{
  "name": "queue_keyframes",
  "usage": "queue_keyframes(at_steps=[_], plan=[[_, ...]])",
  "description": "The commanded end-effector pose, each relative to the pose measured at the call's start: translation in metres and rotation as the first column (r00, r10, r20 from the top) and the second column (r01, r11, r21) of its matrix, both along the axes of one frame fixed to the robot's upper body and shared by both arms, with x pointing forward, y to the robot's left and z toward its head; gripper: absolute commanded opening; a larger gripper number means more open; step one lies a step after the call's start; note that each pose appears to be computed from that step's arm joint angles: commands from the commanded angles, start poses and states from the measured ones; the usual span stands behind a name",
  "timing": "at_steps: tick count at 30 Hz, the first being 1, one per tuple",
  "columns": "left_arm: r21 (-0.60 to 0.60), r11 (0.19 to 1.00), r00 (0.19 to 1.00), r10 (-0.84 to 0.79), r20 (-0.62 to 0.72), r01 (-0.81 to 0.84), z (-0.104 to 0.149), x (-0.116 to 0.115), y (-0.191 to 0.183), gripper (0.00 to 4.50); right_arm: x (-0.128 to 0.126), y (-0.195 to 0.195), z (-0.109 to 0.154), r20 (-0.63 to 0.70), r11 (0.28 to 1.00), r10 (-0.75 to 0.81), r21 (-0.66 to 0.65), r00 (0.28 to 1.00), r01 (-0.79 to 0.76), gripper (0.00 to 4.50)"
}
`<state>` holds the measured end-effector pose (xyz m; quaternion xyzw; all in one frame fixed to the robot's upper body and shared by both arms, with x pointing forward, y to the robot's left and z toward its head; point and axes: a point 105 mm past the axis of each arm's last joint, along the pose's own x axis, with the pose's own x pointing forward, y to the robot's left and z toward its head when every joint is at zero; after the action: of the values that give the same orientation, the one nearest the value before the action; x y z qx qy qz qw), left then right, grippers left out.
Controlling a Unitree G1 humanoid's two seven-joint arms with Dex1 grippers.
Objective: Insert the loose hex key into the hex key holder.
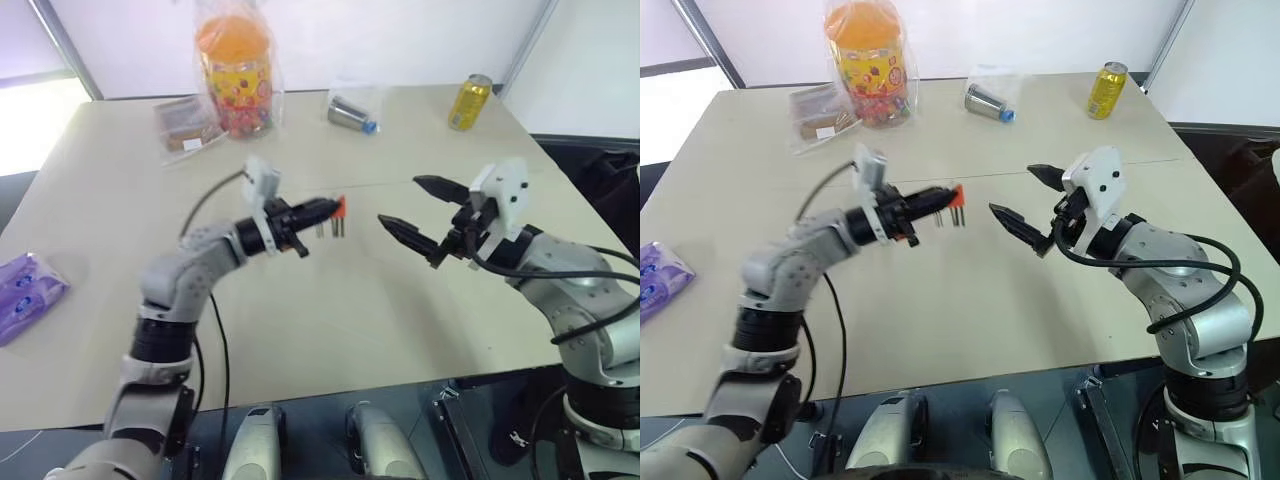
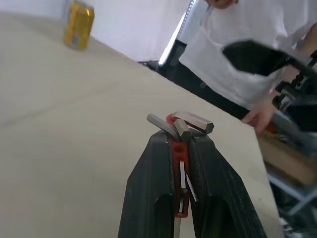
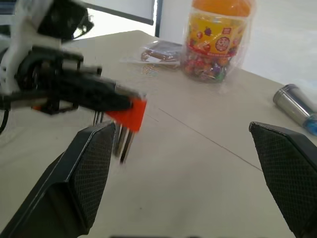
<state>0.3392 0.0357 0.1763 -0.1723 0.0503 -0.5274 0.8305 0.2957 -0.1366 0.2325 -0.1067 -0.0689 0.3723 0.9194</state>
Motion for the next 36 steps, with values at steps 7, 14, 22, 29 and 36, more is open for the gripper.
queue_keyframes(at_steps=[7, 14, 22, 29, 36], plan=[[-0.015, 1.0, 0.985, -0.012, -0.172, 0.01, -0.034, 0.01, -0.029, 0.0, -0.009, 0.0, 0.011, 0.064, 0.999, -0.035, -0.003, 0.997, 0.035, 4.46], [0.08, 0.996, 0.961, 0.058, -0.271, -0.037, -0.068, 0.014, -0.024, 0.0, -0.008, 0.004, 0.009, 0.067, 0.999, -0.04, -0.007, 0.997, 0.04, 4.46], [0.084, 0.98, 0.938, 0.199, -0.284, -0.182, -0.072, 0.033, 0.009, 3.66, -0.006, 0.007, 0.007, 0.065, 0.999, -0.03, -0.012, 0.997, 0.031, 4.5], [0.11, 0.92, 0.927, 0.375, 0.029, -0.376, -0.03, 0.056, 0.049, 4.43, -0.003, 0.006, 0.003, 0.053, 0.999, -0.022, -0.027, 0.998, 0.023, 4.5], [0.244, 0.895, 0.872, 0.25, 0.421, -0.374, 0.029, 0.051, 0.08, 4.43, 0.003, 0.001, -0.008, 0.017, 0.994, 0.016, -0.112, 1.0, -0.014, 4.5]])
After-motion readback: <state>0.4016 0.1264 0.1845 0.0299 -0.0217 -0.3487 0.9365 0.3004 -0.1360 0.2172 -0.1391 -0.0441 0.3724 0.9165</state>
